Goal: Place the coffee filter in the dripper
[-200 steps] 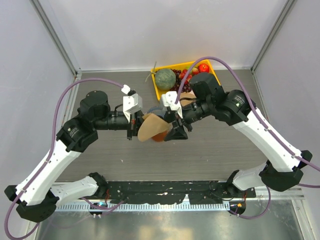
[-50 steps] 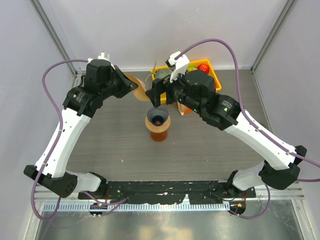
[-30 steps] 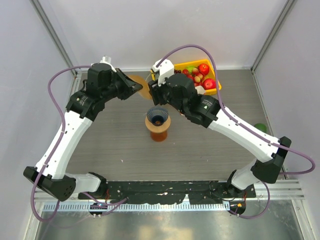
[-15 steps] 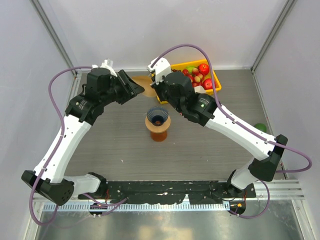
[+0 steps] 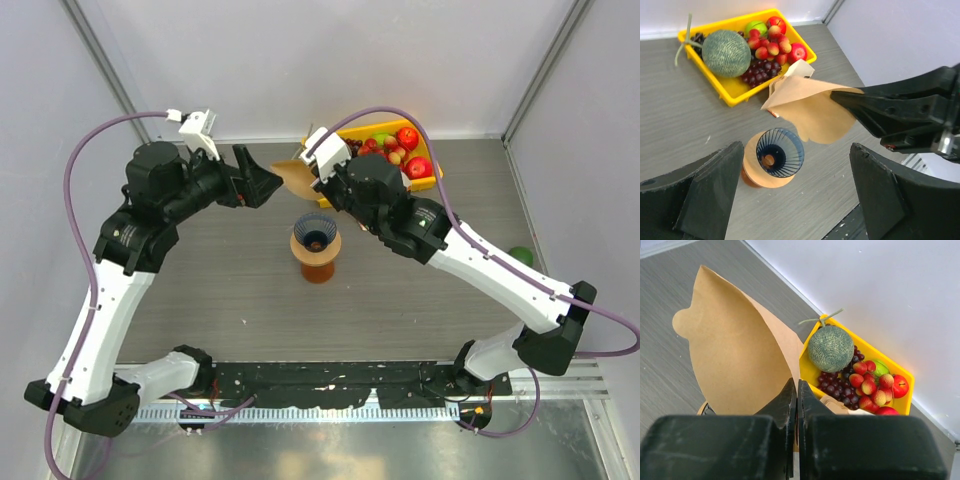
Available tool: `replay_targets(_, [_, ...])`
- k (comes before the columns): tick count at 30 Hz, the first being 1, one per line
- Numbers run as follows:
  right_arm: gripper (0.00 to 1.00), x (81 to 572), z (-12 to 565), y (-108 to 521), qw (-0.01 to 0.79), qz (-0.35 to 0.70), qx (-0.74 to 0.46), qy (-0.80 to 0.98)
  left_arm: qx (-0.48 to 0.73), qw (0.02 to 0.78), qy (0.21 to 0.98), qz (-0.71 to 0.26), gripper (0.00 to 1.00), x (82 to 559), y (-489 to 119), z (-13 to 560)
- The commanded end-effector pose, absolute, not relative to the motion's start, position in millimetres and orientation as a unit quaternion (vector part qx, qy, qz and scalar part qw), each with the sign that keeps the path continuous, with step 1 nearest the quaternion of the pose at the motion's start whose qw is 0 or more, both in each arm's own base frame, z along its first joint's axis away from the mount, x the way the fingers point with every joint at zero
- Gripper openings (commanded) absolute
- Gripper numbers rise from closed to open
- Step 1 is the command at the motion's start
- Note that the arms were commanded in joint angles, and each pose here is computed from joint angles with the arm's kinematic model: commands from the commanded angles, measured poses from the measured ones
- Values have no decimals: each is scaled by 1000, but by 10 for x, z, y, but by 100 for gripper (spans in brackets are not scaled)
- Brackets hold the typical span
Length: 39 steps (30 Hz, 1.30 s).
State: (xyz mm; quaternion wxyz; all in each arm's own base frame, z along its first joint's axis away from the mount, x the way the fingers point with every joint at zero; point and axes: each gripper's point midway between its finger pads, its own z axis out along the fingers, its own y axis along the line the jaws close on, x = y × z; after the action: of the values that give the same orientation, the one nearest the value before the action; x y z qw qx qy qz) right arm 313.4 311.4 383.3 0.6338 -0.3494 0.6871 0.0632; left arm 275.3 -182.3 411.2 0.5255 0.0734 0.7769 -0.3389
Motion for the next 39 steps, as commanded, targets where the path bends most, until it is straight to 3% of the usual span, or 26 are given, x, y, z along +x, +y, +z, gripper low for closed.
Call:
replay_targets(1, [5,3058,3978,3149,636,80,-358,679,153,557,748,-326,88,2709,-1934,4324])
replay_targets(10, [5,2911,3995,3259,620,124,-384,673,189,559,761,-268,78,2849,-2003,4161])
replay_targets(15, [5,2836,3983,3313,614,138,-401,666,186,561,763,-263,67,2933,-2031,4180])
replay_targets(32, [5,2832,4157,3376,627,164,-381,660,183,547,779,-247,58,3040,-2071,3963])
replay_targets(34, [5,2842,4138,3373,623,161,-379,665,172,555,779,-236,61,3067,-2016,3994])
replay_targets(36, [5,2839,4114,3374,617,161,-381,670,179,564,772,-231,78,3049,-1986,4040])
replay_targets(39, [5,2801,4090,3360,613,165,-386,670,193,580,758,-225,77,3001,-1950,4106])
